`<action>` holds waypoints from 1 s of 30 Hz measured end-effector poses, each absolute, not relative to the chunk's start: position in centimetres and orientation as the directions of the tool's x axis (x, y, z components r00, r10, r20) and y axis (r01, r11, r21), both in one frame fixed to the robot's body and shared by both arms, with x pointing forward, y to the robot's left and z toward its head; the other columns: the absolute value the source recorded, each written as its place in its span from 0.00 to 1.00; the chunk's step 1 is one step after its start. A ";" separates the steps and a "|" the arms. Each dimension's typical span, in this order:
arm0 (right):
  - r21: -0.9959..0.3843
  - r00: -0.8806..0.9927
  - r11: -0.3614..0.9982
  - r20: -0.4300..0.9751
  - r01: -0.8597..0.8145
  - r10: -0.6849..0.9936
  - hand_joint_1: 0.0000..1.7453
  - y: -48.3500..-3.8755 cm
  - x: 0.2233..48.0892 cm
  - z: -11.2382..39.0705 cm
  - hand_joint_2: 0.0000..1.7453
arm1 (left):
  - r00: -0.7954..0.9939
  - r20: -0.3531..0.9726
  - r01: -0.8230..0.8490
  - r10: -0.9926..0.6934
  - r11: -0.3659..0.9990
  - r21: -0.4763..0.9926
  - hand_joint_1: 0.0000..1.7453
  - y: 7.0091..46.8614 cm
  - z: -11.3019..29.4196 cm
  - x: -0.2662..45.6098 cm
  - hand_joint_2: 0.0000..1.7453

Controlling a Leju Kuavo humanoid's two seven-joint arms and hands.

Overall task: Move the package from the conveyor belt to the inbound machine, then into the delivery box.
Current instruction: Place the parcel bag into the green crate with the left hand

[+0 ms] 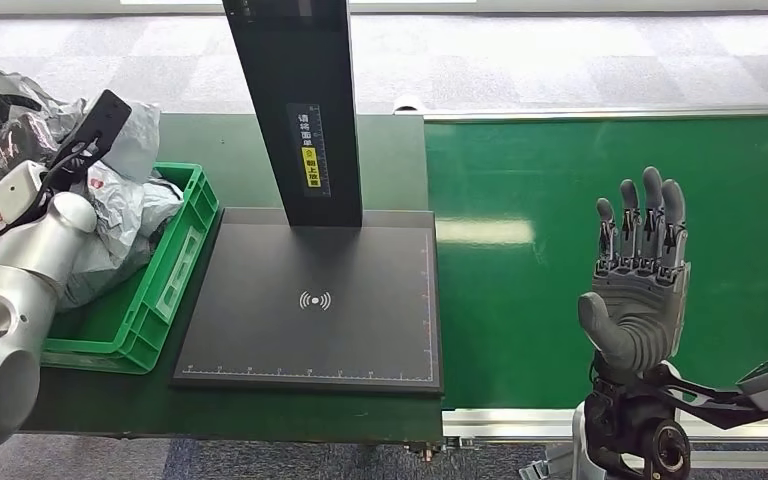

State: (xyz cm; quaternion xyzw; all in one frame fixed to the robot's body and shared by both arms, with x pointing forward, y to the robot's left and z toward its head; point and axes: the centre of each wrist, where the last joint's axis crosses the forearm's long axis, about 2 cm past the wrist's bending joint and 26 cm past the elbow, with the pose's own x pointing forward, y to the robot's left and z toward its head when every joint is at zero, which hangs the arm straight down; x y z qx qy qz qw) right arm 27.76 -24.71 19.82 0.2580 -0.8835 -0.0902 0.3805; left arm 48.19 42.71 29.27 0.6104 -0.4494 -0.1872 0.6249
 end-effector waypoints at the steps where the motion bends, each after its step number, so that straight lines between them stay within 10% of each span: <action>1: 0.357 -0.577 0.851 0.627 -0.385 -0.524 0.00 -24.7 27.8 19.8 1.00 | 0.558 0.286 -0.252 -0.779 0.169 0.953 1.00 42.7 28.9 48.2 1.00; 9: 0.369 -0.570 0.851 0.632 -0.374 -0.525 0.00 -24.8 27.9 19.0 1.00 | 0.646 -0.039 0.048 -0.763 -0.010 0.999 1.00 43.1 27.3 47.9 1.00; 23: 0.376 -0.549 0.860 0.663 -0.344 -0.509 0.00 -25.4 27.2 17.6 1.00 | 0.674 -0.144 0.166 -0.724 -0.041 0.985 0.96 44.7 23.7 46.3 1.00; 26: 0.378 -0.546 0.861 0.666 -0.340 -0.508 0.00 -25.5 27.0 17.4 1.00 | 0.678 -0.143 0.181 -0.721 -0.025 0.983 0.74 44.9 23.3 46.0 1.00; 30: 0.381 -0.545 0.862 0.668 -0.335 -0.507 0.00 -25.6 26.9 17.3 1.00 | 0.675 -0.092 0.162 -0.732 0.025 0.987 0.01 45.1 22.6 45.7 1.00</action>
